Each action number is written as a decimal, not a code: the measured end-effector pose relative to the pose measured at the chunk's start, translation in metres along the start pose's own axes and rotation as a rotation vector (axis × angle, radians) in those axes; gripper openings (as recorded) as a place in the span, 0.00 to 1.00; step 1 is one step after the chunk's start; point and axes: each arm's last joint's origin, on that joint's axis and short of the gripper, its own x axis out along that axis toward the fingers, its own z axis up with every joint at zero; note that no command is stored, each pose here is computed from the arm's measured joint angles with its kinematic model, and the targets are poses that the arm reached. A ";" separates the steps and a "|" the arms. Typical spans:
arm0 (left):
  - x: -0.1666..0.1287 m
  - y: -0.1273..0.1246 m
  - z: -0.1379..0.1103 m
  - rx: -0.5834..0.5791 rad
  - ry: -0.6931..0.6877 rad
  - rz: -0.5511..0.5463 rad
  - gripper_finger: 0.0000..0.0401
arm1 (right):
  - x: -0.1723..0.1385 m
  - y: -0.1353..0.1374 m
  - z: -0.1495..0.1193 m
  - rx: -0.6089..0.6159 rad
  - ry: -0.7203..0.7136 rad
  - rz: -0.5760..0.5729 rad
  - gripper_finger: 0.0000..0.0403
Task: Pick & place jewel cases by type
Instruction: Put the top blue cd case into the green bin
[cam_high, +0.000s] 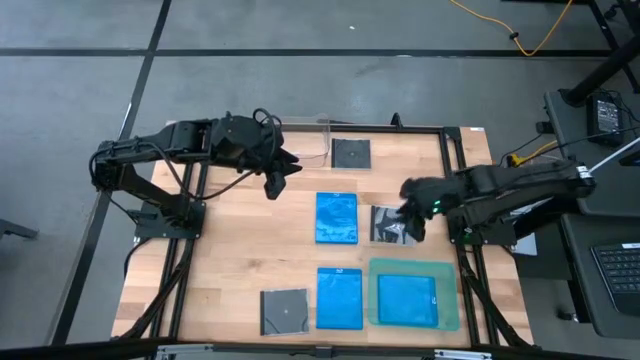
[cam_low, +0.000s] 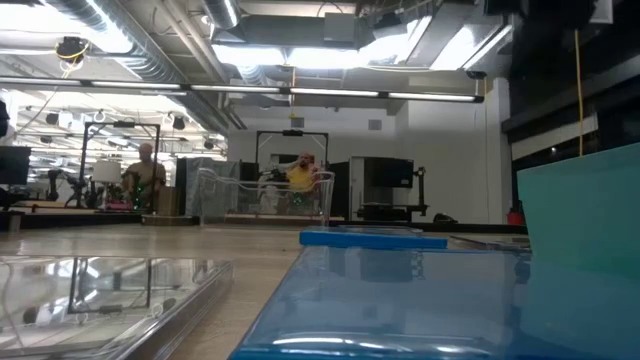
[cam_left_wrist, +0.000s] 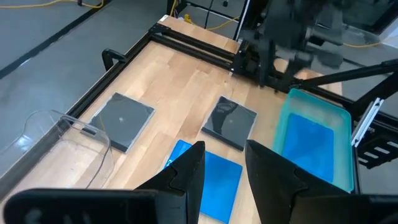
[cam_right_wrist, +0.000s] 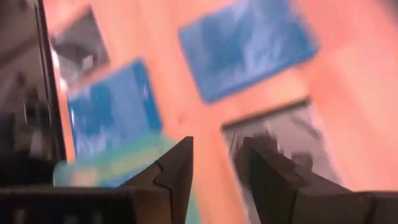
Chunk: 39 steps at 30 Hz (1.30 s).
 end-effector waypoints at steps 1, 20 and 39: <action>0.000 -0.001 0.000 0.002 0.001 -0.002 0.27 | -0.008 0.000 0.003 0.003 -0.050 -0.011 0.35; 0.000 -0.002 -0.003 0.042 0.041 -0.048 0.27 | -0.090 0.017 0.052 -0.211 -0.545 -0.105 0.35; 0.000 0.006 0.000 -0.135 -0.068 0.204 0.27 | 0.020 -0.035 0.060 -0.357 -0.212 -0.104 0.03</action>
